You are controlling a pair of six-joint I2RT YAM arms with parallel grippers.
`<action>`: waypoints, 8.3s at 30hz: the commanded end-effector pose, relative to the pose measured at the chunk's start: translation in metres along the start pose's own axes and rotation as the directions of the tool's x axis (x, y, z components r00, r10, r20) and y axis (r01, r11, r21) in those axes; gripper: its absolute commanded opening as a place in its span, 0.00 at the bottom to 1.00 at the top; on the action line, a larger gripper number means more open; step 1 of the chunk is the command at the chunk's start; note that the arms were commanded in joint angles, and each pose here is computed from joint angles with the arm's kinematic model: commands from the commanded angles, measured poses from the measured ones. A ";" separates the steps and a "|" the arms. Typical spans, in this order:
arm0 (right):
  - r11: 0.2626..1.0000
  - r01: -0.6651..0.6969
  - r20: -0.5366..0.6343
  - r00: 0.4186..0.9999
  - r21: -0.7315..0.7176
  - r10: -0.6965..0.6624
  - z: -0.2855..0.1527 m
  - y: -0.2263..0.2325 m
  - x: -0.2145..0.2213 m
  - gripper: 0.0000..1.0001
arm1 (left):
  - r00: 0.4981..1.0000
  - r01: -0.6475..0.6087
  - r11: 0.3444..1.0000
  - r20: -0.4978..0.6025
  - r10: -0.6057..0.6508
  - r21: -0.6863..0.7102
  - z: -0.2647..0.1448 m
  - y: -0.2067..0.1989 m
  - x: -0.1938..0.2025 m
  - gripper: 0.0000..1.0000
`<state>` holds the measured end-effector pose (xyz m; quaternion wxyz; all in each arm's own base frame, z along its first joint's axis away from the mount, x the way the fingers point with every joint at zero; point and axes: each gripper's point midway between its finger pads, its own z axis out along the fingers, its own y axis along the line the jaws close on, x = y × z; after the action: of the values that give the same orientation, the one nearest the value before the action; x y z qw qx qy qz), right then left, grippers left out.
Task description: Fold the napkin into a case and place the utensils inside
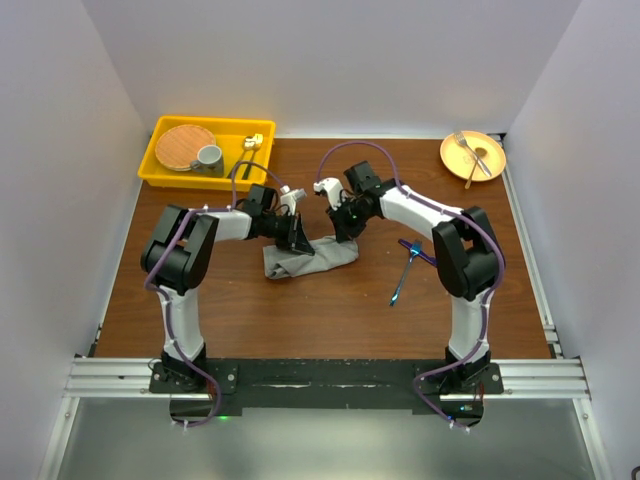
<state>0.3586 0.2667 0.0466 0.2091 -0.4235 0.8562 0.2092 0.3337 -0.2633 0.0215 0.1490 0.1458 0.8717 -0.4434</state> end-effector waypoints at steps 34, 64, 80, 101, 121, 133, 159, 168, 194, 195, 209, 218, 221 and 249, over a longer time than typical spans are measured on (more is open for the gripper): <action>0.918 0.365 0.118 0.929 -0.157 -0.350 0.003 0.037 -0.028 0.48 | 0.997 0.058 0.996 -0.043 -0.061 -0.062 0.007 0.029 0.020 0.00; 0.910 0.382 0.087 0.924 -0.160 -0.372 0.013 0.023 -0.024 0.03 | 0.997 0.067 0.996 -0.040 -0.070 -0.059 0.008 0.029 0.022 0.00; 0.883 0.438 0.095 0.899 -0.166 -0.428 0.002 0.015 -0.037 0.28 | 0.997 0.068 0.996 -0.042 -0.070 -0.057 0.009 0.029 0.022 0.00; 0.829 0.513 0.057 0.856 -0.221 -0.514 0.027 0.016 -0.017 0.37 | 0.996 0.071 0.996 -0.047 -0.074 -0.049 0.011 0.029 0.024 0.00; 0.804 0.553 0.200 0.832 -0.218 -0.518 -0.020 0.039 -0.065 0.35 | 0.996 0.068 0.997 -0.050 -0.070 -0.043 0.012 0.030 0.024 0.00; 0.657 0.684 0.195 0.725 -0.317 -0.661 -0.002 0.043 -0.035 0.44 | 0.996 0.068 0.997 -0.054 -0.070 -0.037 0.011 0.029 0.027 0.00; 0.545 0.770 0.123 0.608 -0.332 -0.784 0.027 0.021 -0.013 0.28 | 0.996 0.068 0.997 -0.058 -0.069 -0.021 0.012 0.028 0.028 0.00; 0.505 0.797 0.120 0.566 -0.331 -0.816 0.020 0.023 -0.007 0.26 | 0.996 0.072 0.997 -0.058 -0.073 -0.020 0.012 0.028 0.028 0.00; 0.583 0.784 0.118 0.613 -0.214 -0.781 -0.010 0.018 -0.048 0.17 | 0.995 0.073 0.997 -0.067 -0.075 -0.031 0.009 0.032 0.034 0.00; 0.587 0.781 0.122 0.617 -0.213 -0.777 -0.011 0.019 -0.049 0.18 | 0.995 0.071 0.997 -0.068 -0.073 -0.029 0.009 0.032 0.034 0.00; 0.563 0.782 0.127 0.608 -0.267 -0.784 -0.009 0.027 -0.035 0.26 | 0.995 0.066 0.997 -0.067 -0.068 -0.025 0.008 0.030 0.034 0.00; 0.514 0.796 0.095 0.566 -0.319 -0.819 0.003 0.026 -0.016 0.27 | 0.996 0.066 0.998 -0.064 -0.067 -0.019 0.008 0.030 0.032 0.00; 0.512 0.798 0.090 0.563 -0.318 -0.821 0.008 0.023 -0.015 0.27 | 0.996 0.067 0.998 -0.062 -0.068 -0.021 0.008 0.031 0.031 0.00; 0.466 0.808 0.051 0.516 -0.361 -0.855 0.024 0.023 0.002 0.06 | 0.995 0.073 0.997 -0.062 -0.074 -0.024 0.007 0.034 0.030 0.00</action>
<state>0.3437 0.2940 0.0300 0.1552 -0.8200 0.5121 0.2031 0.3329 -0.2644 0.0198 0.1365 0.1411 0.8537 -0.4824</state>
